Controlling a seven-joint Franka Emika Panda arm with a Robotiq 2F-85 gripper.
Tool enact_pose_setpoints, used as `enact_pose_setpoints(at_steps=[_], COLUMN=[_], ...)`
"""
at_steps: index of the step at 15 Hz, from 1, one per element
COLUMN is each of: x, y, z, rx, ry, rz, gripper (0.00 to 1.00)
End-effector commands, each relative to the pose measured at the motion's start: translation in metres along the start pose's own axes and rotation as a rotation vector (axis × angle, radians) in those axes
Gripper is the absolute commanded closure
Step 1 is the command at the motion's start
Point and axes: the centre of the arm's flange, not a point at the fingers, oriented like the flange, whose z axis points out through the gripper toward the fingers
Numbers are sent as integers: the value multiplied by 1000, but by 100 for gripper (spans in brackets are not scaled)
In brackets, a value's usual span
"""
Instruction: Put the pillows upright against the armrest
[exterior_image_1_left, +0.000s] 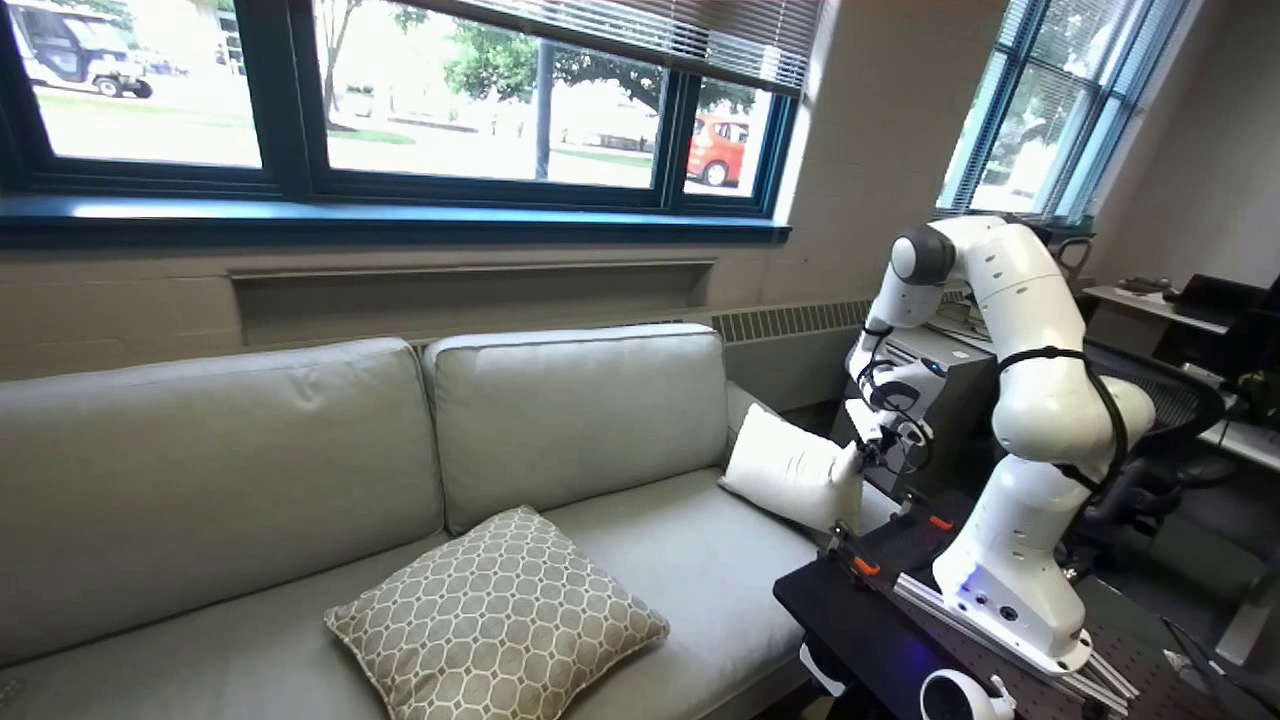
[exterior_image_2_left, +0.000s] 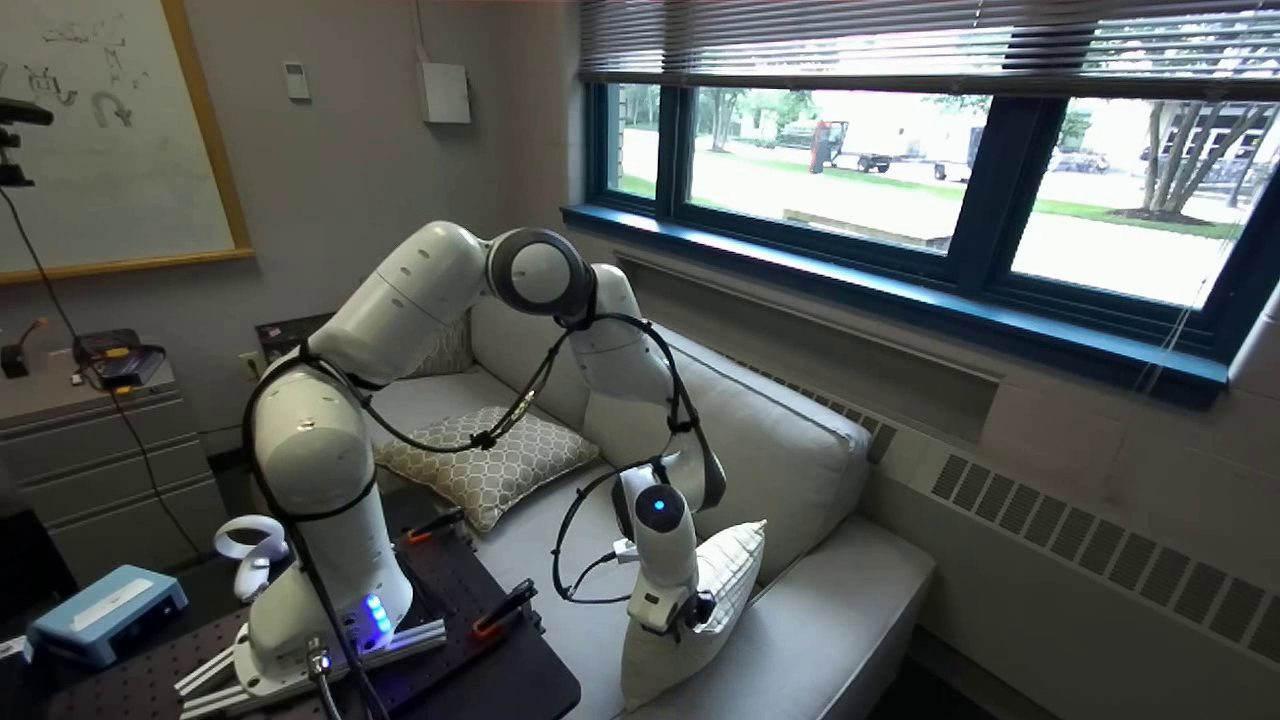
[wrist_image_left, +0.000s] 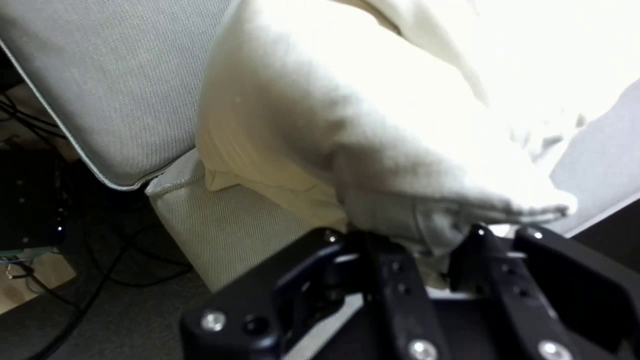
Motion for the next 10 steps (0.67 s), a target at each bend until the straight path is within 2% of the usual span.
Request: enact_pose_setpoints(at_steps=[1,2,3,5,10], x=[16,17,17,18,17], y=[-11,-11,-13,-14,-15], z=[9,9,9,6,2], rx=[-51,-56,-66,-77,-94], ry=[-25,-37,-44,-48,-36], rz=[69,72,70,67,53], gripper=[90,62,61,49,11])
